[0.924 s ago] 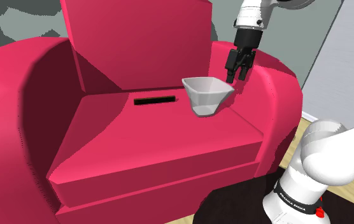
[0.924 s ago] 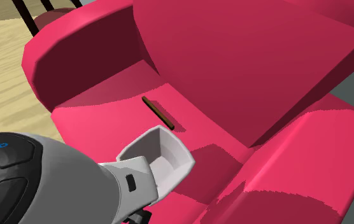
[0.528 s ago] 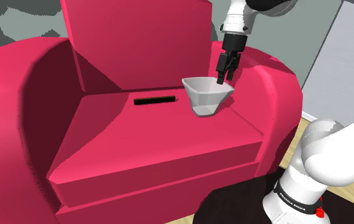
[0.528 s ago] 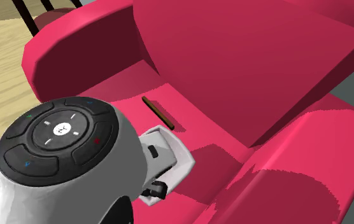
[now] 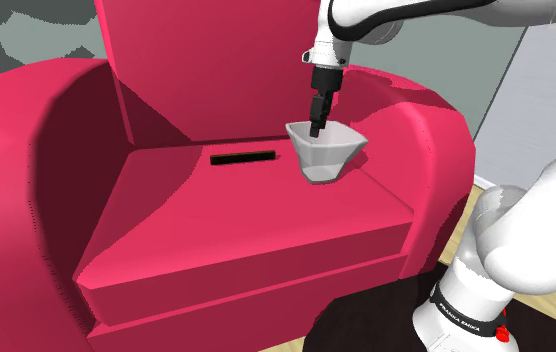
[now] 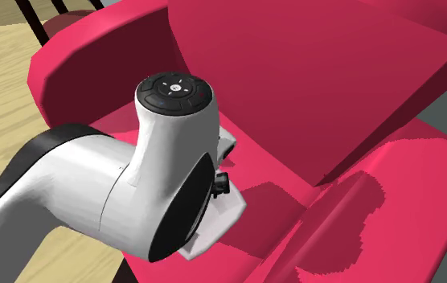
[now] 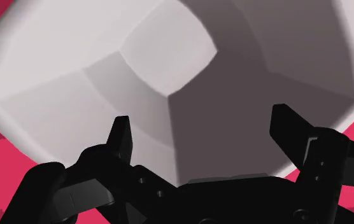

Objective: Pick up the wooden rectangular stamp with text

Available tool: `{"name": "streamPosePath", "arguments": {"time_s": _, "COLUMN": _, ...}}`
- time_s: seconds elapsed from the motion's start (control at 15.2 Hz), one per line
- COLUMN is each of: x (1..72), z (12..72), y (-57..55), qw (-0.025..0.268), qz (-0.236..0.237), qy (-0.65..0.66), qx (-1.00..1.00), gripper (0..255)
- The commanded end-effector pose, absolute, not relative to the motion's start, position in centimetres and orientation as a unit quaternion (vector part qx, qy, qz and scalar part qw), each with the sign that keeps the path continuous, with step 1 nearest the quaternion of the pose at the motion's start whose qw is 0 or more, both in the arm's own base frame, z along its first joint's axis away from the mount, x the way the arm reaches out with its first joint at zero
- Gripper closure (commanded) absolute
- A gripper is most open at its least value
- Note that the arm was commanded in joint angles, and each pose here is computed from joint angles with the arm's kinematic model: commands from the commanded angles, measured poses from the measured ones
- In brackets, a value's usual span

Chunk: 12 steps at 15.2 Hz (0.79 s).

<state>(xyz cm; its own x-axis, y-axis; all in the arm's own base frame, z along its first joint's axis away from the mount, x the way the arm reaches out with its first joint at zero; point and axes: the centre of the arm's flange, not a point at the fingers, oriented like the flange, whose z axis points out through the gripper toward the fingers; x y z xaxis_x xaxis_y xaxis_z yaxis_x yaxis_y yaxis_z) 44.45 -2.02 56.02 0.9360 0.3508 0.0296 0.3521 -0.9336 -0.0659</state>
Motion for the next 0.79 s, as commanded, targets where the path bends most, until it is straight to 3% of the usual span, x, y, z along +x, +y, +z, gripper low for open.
{"name": "streamPosePath", "arguments": {"time_s": 0.0, "x": 46.9, "z": 54.7, "y": -1.8, "qw": 0.033, "qz": -0.010, "qy": -0.216, "qx": -0.976, "gripper": 0}}
{"name": "streamPosePath", "arguments": {"time_s": 0.73, "x": 59.6, "z": 49.7, "y": 2.9, "qw": 0.022, "qz": -0.014, "qy": -0.406, "qx": -0.913, "gripper": 0}}
